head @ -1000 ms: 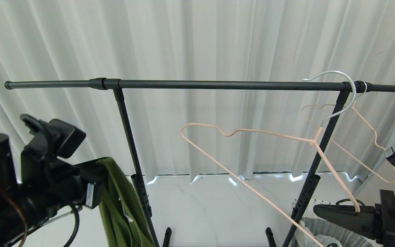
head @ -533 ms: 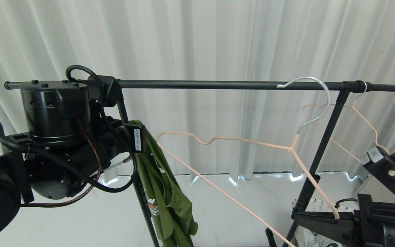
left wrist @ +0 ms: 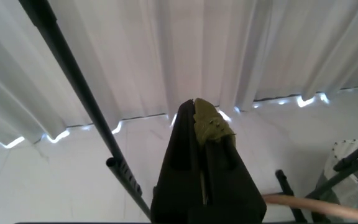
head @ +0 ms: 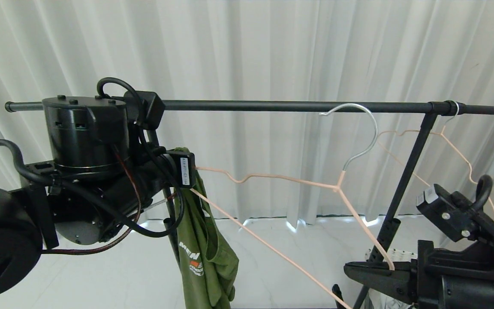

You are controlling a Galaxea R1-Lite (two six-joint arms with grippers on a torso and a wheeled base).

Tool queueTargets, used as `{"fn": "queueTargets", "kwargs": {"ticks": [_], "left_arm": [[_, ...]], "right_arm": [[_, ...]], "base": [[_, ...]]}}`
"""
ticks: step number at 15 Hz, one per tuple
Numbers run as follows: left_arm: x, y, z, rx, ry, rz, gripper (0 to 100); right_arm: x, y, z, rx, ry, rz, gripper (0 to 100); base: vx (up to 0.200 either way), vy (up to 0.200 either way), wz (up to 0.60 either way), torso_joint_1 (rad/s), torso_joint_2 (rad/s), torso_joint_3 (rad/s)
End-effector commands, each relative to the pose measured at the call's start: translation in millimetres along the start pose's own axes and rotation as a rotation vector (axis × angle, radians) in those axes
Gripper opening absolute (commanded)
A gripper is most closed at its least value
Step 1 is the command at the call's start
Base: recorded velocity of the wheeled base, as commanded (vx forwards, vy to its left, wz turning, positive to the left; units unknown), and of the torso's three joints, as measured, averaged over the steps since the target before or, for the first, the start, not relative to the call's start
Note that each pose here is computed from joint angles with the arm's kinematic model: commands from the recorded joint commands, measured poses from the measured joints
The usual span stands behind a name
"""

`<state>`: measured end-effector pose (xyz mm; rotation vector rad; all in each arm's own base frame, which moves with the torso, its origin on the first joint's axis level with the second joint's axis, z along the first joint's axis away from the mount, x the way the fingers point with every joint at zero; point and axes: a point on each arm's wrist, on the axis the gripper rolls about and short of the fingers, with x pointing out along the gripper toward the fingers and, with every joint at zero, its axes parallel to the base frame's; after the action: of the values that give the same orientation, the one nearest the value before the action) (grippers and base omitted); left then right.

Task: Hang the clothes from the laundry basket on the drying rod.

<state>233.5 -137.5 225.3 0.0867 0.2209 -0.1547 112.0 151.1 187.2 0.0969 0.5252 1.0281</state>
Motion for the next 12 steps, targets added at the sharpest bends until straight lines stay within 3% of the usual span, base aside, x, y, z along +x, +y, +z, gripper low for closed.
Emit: {"fn": "queueTargets", "kwargs": {"ticks": [1, 6, 12], "left_arm": [[-2, -0.3, 1, -0.006, -0.006, -0.004, 0], [-4, -3.4, -2, -0.004, 0.002, -0.017, 0], [-10, -16.6, -1, 0.000, -0.005, -0.066, 0]], "right_arm": [[10, -3.0, -1.4, 0.005, 0.021, -0.009, 0], [23, -11.6, 4.7, 0.051, -0.022, -0.031, 0], [28, -11.9, 6.3, 0.052, -0.017, -0.029, 0]], "base": [[0.000, 0.000, 0.00, 0.000, 0.00, 0.000], [0.000, 0.000, 0.00, 0.000, 0.00, 0.000], [0.000, 0.000, 0.00, 0.000, 0.00, 0.000]]}}
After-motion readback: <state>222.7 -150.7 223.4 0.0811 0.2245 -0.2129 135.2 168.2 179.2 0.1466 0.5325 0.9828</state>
